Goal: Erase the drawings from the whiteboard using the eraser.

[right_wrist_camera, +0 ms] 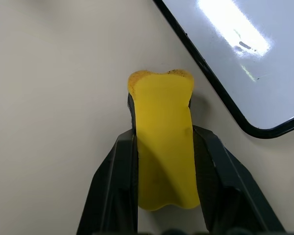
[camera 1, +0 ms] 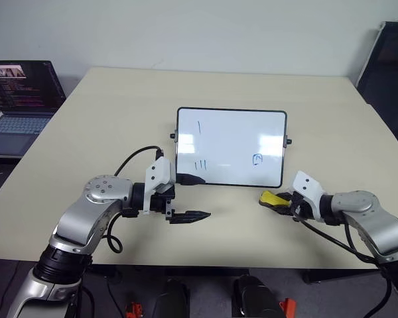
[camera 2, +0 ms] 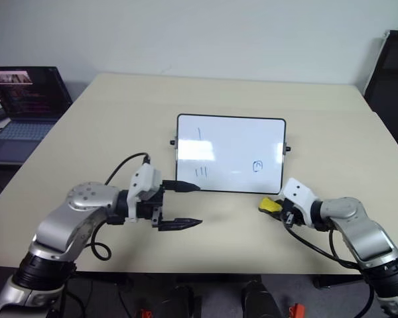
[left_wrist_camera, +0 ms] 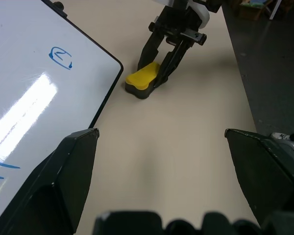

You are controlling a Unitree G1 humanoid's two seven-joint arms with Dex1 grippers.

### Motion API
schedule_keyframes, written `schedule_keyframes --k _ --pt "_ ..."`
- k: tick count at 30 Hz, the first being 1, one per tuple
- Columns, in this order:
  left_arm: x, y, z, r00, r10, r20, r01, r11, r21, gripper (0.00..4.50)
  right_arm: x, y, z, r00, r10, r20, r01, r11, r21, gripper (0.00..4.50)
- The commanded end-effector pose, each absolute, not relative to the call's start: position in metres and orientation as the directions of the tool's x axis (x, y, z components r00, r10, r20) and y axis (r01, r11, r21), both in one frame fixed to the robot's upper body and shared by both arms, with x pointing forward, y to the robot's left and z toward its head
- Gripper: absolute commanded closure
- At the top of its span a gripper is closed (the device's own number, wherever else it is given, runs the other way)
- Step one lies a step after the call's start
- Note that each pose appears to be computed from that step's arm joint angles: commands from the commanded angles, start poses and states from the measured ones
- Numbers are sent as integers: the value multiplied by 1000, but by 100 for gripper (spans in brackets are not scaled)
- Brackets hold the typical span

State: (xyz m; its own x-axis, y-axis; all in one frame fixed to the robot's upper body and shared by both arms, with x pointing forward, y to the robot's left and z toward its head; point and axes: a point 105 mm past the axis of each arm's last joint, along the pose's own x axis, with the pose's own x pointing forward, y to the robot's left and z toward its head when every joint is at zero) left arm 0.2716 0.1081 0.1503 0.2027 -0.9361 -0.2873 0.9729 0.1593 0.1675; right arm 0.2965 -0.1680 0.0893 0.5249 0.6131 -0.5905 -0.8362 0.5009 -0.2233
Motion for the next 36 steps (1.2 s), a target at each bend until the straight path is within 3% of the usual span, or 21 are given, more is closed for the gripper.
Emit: schedule_keyframes --k 1,9,14,21,29,32,36 --pt "269 109 159 212 -938 -275 965 157 208 0 298 -166 104 547 630 -551 -828 503 -247 334" --pt "278 114 164 309 -922 -235 943 265 199 0 284 -166 121 598 617 -512 -795 536 -284 336" --pt "278 113 168 321 -922 -217 942 286 178 0 281 -147 144 686 611 -395 -727 592 -348 336" --pt "279 117 169 300 -924 -236 949 265 168 0 311 -128 160 857 469 -216 -515 744 -426 336" --pt "276 109 167 236 -933 -273 966 195 168 0 351 -142 166 938 300 -172 -343 748 -568 336" --pt "274 107 166 228 -933 -279 968 186 168 0 353 -143 160 931 299 -209 -364 735 -572 336" --pt "273 107 167 229 -933 -277 968 189 166 0 341 -133 135 862 368 -348 -506 663 -552 336"
